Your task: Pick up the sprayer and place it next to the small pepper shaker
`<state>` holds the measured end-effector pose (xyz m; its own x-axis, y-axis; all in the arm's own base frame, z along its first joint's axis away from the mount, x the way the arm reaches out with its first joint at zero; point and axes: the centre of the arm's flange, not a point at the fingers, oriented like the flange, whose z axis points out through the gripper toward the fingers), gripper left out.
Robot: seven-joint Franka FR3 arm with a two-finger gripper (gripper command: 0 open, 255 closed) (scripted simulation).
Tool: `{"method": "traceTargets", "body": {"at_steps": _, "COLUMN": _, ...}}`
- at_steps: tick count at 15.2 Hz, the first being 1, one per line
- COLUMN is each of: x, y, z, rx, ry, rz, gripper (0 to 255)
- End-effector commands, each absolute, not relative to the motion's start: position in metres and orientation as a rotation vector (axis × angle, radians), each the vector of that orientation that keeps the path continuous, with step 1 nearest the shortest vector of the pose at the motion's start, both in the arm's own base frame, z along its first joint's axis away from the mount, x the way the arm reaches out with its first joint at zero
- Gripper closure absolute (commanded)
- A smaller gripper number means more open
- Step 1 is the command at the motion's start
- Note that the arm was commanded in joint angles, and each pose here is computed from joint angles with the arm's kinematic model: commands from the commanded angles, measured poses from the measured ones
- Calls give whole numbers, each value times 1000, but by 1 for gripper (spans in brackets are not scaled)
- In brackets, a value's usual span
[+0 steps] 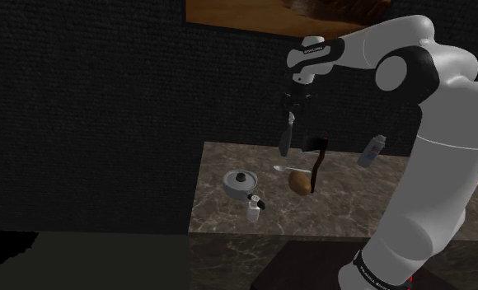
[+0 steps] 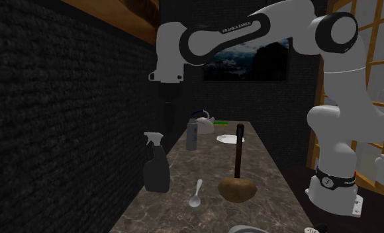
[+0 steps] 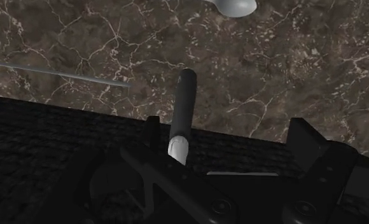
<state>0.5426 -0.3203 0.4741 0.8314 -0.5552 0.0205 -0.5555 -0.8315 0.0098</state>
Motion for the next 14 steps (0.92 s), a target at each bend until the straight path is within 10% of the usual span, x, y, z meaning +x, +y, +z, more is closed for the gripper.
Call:
{"method": "traceTargets", "body": {"at_steps": 1, "x": 552, "y": -343, "z": 471, "rx": 2973, "ry": -955, "rz": 36, "gripper": 0}}
{"method": "traceTargets", "body": {"at_steps": 14, "x": 566, "y": -378, "z": 424, "rx": 2946, "ry": -1023, "rz": 49, "gripper": 0}}
